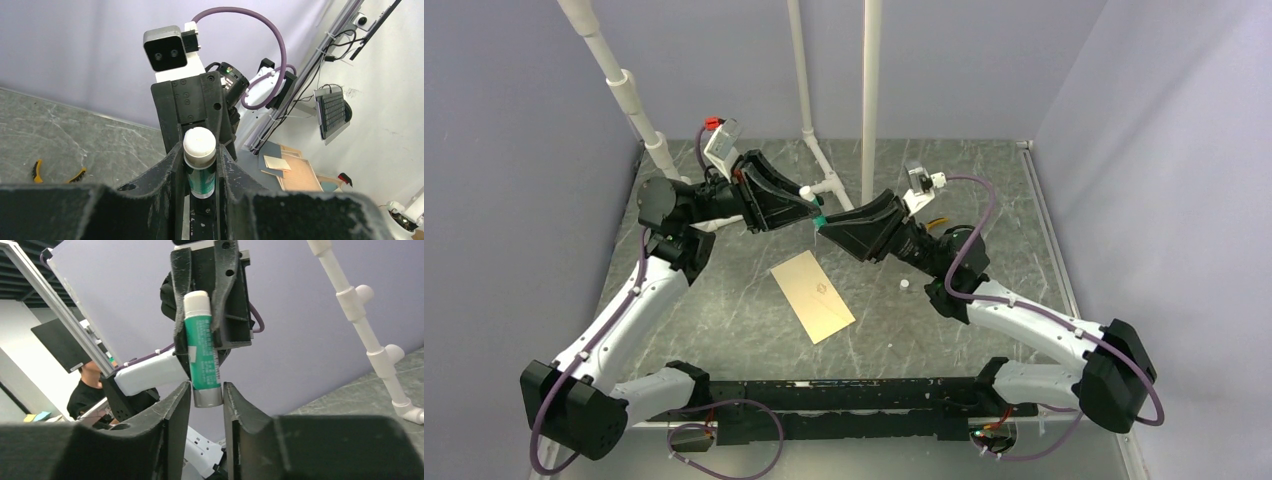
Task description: Place the letter into the envelope and seal it
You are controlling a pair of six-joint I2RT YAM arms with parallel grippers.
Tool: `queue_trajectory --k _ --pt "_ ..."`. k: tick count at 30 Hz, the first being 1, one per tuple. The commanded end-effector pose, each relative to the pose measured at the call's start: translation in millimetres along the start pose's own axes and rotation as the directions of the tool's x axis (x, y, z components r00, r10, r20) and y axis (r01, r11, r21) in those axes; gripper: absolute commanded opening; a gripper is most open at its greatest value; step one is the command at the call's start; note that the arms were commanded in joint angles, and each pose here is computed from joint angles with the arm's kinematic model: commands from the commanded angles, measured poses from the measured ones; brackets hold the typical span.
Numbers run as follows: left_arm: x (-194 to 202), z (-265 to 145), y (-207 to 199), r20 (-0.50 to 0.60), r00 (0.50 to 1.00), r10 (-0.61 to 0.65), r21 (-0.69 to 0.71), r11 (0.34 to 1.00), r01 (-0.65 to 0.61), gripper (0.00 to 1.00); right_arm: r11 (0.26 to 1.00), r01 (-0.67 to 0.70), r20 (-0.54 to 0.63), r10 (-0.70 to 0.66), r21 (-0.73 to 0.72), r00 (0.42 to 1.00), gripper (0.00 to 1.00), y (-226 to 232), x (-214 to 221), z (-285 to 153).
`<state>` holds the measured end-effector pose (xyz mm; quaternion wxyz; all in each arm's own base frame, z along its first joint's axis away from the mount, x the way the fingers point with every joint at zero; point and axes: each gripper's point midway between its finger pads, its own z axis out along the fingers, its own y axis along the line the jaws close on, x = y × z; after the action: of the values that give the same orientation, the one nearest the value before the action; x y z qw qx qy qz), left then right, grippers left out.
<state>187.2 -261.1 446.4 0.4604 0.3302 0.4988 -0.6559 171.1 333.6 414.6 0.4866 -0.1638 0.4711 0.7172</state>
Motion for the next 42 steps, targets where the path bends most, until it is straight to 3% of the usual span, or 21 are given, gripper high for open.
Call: queue_trajectory --k 1,7,13,16,22,25,27,28,30,32,35,39,42 --pt "-5.3 0.2 -4.8 0.023 1.000 0.014 0.001 1.000 -0.014 0.03 0.995 0.038 0.026 -0.036 -0.088 0.999 0.28 21.4 -14.7 9.0" --pt "-11.8 -0.7 6.5 0.068 0.998 0.002 -0.085 0.996 0.004 0.02 0.992 0.108 -0.033 -0.111 -0.066 0.993 0.17 12.5 -4.8 11.3" --pt "-13.9 -5.3 29.1 0.102 0.994 -0.026 -0.226 0.973 0.049 0.02 0.939 0.343 -0.157 -0.333 0.034 0.930 0.03 -15.1 -4.5 18.1" --pt "-13.9 -13.5 50.0 0.126 0.991 -0.037 -0.356 0.931 0.080 0.03 0.851 0.507 -0.250 -0.466 0.135 0.849 0.00 -47.2 -7.7 12.9" --pt "-25.6 -35.5 89.2 0.211 0.975 -0.073 -0.604 0.775 0.188 0.03 0.570 0.778 -0.418 -0.659 0.263 0.625 0.00 -103.2 -28.6 -1.2" --pt "-31.8 -46.3 97.2 0.248 0.965 -0.085 -0.676 0.698 0.236 0.02 0.478 0.831 -0.461 -0.692 0.286 0.556 0.00 -115.2 -35.6 -0.3" --pt "-33.3 -53.1 100.9 0.263 0.960 -0.093 -0.713 0.652 0.258 0.03 0.430 0.835 -0.497 -0.671 0.343 0.550 0.00 -126.5 -41.3 -1.1" --pt "-36.6 -55.6 101.1 0.271 0.959 -0.087 -0.725 0.636 0.263 0.03 0.435 0.822 -0.508 -0.646 0.368 0.569 0.00 -128.7 -43.6 1.1" --pt "-40.0 -59.2 98.6 0.256 0.965 -0.053 -0.741 0.631 0.231 0.02 0.495 0.776 -0.515 -0.580 0.392 0.631 0.19 -126.6 -40.0 5.5" --pt "-43.9 -58.5 90.5 0.242 0.970 -0.006 -0.726 0.662 0.185 0.02 0.595 0.718 -0.499 -0.528 0.359 0.687 0.46 -109.2 -30.7 10.5" --pt "-43.0 -49.5 69.2 0.187 0.981 0.057 -0.654 0.753 0.080 0.03 0.756 0.581 -0.431 -0.436 0.301 0.790 0.66 -70.6 -19.6 12.7" --pt "-31.4 -23.7 19.5 0.065 0.990 0.122 -0.397 0.914 -0.086 0.02 0.908 0.374 -0.317 -0.303 0.191 0.899 0.78 -20.4 -9.0 5.6" --pt "-21.6 -14.3 -24.3 0.004 0.987 0.158 -0.166 0.974 -0.155 0.03 0.965 0.233 -0.227 -0.203 0.117 0.953 0.80 6.8 -7.9 4.6"
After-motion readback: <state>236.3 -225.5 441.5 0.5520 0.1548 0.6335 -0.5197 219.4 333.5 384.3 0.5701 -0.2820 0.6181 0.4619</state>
